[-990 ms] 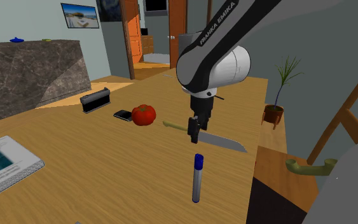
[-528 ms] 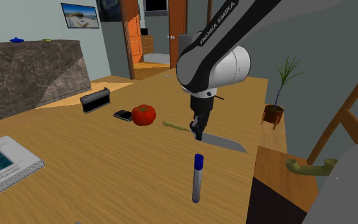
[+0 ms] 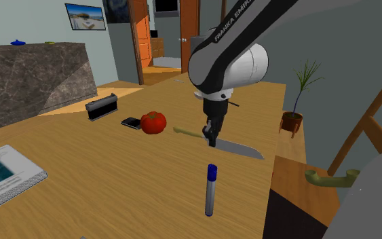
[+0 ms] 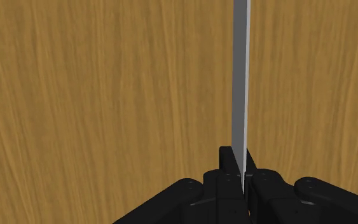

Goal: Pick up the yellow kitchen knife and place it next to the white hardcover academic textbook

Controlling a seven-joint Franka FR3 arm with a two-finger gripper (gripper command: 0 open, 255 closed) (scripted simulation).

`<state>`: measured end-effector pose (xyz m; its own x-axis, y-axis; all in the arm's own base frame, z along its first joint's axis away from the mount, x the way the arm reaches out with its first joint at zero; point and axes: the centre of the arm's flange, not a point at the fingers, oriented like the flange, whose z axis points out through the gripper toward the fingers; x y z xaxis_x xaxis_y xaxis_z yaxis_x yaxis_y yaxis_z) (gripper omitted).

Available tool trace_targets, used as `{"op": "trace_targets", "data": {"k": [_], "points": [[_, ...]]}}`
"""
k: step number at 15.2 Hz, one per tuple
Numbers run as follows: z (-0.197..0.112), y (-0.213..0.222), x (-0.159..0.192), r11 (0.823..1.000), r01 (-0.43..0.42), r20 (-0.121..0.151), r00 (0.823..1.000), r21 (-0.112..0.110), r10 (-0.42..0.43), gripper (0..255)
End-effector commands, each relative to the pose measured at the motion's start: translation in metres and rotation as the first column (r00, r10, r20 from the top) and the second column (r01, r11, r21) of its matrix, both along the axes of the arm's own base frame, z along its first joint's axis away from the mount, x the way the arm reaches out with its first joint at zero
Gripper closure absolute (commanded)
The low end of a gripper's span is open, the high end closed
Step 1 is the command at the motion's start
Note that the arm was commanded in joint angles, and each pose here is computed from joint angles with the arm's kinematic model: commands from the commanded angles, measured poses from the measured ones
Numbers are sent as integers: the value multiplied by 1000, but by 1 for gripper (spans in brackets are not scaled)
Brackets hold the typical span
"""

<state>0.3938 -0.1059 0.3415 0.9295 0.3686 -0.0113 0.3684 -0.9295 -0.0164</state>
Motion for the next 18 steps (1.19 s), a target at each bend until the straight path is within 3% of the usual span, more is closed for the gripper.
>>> {"op": "trace_targets", "data": {"k": [1, 18], "points": [[9, 0, -1, 1000, 0, 0, 1000, 0, 0, 255], [99, 0, -1, 1000, 0, 0, 1000, 0, 0, 255]]}}
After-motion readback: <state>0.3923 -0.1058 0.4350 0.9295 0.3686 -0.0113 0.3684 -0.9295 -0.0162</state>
